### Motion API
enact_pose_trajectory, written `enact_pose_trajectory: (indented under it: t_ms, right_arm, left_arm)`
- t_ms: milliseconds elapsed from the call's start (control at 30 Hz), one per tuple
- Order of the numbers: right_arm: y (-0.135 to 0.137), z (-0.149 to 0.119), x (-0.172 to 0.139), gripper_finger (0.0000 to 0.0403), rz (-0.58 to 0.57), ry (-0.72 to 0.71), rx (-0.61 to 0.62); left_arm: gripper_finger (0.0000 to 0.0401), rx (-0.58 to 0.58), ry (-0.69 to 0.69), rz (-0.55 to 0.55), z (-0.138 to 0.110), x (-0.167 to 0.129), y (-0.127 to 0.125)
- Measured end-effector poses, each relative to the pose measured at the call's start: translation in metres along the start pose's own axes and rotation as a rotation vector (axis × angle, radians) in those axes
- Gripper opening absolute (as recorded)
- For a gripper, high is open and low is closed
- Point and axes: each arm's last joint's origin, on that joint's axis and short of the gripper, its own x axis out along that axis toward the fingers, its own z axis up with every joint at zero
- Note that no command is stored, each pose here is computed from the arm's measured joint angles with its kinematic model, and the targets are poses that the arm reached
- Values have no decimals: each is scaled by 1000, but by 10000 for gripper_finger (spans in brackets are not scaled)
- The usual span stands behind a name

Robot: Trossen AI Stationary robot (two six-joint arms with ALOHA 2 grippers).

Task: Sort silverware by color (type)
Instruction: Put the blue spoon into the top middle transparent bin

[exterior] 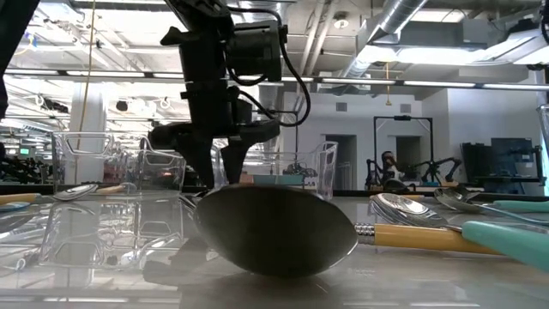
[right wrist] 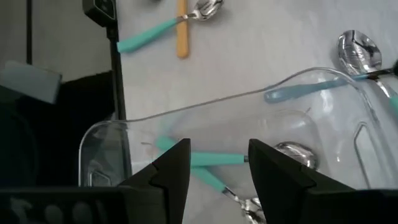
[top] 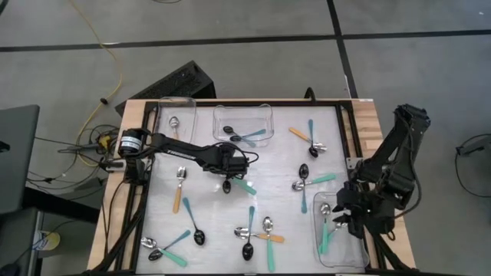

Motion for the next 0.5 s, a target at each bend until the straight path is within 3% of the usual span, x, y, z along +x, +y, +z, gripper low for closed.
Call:
enact_pose_trajectory:
  t_ms: [333, 500]
  right_arm:
    - [7, -11, -5, 184, 44, -44, -20]
    - [10, -17, -5, 184, 47, -44, -46]
  left_arm:
    - [180, -4, 57, 6, -3, 30, -8]
    - [141, -1, 30, -12, -7, 26, -12]
